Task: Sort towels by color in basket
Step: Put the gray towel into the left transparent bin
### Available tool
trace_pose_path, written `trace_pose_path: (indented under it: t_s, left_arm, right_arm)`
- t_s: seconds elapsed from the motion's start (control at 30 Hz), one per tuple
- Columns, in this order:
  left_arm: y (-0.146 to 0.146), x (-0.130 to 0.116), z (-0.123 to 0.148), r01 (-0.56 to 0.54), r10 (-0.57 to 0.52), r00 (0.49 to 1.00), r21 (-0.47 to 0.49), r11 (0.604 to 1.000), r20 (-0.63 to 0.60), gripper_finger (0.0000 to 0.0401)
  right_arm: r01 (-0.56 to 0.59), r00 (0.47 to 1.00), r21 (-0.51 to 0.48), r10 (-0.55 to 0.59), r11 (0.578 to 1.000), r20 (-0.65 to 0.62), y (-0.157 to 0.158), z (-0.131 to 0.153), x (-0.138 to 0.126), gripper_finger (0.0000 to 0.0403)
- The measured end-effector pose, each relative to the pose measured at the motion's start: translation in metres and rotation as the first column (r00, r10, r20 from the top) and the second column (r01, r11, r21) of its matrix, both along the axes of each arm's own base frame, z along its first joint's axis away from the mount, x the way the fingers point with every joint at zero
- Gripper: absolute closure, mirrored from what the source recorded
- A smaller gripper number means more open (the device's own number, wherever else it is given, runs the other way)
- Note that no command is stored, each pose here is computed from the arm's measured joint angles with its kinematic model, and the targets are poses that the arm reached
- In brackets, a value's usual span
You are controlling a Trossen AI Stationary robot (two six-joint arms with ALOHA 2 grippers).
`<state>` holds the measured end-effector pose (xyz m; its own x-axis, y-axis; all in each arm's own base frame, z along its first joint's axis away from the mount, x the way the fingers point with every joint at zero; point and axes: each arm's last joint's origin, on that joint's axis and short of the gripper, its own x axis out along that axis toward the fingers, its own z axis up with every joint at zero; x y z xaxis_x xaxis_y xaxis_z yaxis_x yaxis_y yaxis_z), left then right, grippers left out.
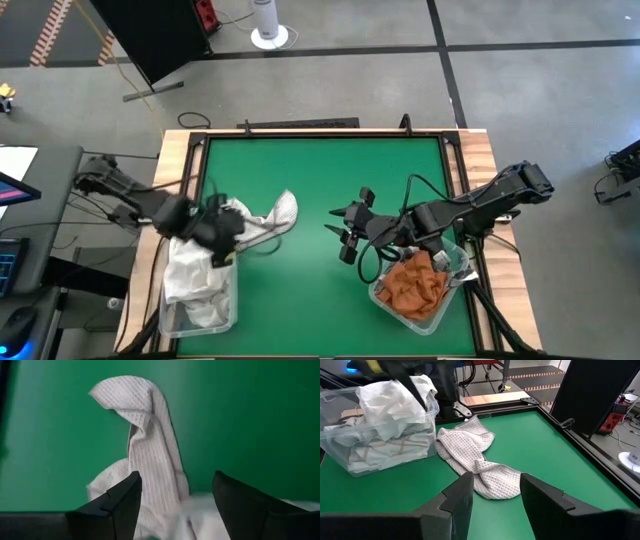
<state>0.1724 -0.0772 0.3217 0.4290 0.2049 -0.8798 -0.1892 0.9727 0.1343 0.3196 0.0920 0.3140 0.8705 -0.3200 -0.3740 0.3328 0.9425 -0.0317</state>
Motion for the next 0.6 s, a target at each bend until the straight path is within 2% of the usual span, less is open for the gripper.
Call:
trace_pose_path:
  t_s: [0.13,0.2,0.43,0.6]
  left_arm:
    - [0.030,0.026,-0.019,0.010,-0.008,1.000,-0.074,0.997,0.024,0.0171]
    - [0.046,0.035,-0.030,-0.017,0.021,0.999,-0.098,0.995,0.045,0.0171]
    - [0.089,0.040,-0.059,-0.102,0.106,0.994,-0.130,0.986,0.030,0.0171]
    - [0.101,0.050,-0.084,-0.095,0.087,0.994,-0.150,0.984,-0.059,0.0171]
  right_arm:
    - [0.001,1.000,0.002,-0.001,1.000,0.007,0.000,0.001,0.000,0.0212]
    - [0.001,1.000,0.002,-0.001,1.000,0.006,0.000,0.001,0.000,0.0212]
    - [0.000,1.000,-0.004,0.000,1.000,-0.005,0.000,0.000,0.000,0.0212]
    - [0.011,1.000,-0.007,-0.012,1.000,-0.005,-0.004,0.000,0.001,0.0212]
